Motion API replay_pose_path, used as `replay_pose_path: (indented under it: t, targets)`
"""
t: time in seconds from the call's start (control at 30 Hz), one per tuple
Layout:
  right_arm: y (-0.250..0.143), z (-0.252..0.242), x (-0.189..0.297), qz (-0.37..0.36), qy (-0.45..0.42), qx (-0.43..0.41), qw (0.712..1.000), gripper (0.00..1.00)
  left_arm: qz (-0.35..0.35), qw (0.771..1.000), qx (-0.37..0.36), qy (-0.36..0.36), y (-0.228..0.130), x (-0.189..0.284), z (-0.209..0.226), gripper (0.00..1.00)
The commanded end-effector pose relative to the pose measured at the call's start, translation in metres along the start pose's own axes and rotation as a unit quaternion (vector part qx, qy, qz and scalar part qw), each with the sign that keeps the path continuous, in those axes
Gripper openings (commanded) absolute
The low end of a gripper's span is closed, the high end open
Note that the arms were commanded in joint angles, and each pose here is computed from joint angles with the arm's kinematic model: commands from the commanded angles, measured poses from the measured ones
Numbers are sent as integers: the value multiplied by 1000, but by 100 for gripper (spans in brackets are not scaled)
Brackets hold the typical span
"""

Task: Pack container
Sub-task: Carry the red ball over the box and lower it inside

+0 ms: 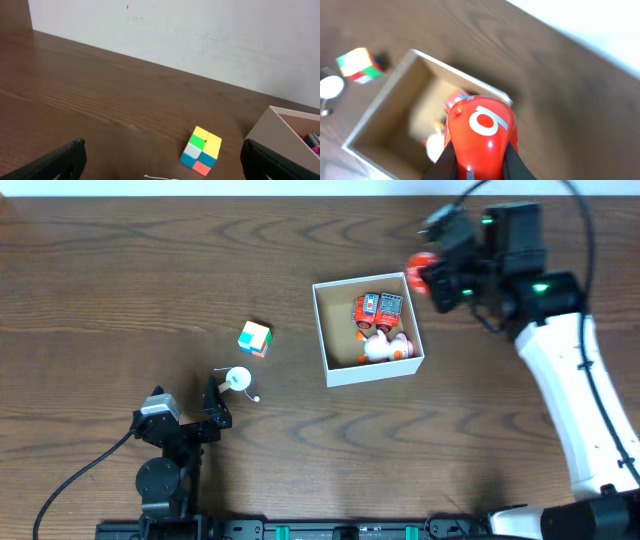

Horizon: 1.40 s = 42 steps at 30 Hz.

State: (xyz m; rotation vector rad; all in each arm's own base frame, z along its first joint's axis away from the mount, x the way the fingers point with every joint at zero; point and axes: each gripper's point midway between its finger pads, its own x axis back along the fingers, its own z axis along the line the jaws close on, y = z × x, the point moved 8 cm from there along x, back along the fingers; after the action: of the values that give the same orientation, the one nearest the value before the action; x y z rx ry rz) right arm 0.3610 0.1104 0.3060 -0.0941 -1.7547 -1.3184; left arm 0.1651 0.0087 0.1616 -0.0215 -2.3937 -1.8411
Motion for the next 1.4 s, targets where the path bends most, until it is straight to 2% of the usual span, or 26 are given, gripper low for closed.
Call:
replay_pose_path:
  t: [0.0,0.13,0.27,0.63,1.07,1.37]
  targets:
    - [15,28,-6,-26,42,103,993,1,23,1000,4,11,-12,-1,4,98]
    - [16,49,-24,-17,70,139,988,1,23,1000,4,12,-12,-1,5,98]
    - [7,59,-46,14,92,140,986,1,23,1000,4,12,-12,-1,5,98]
    - [-42,63,-111,127,145,164,967,1,23,1000,4,11,-12,-1,4,98]
    - [-59,70,-123,161,163,158,960,1,23,1000,4,11,-12,-1,4,98]
    - [-59,79,-134,156,169,169,958,1,23,1000,4,12,-12,-1,5,98]
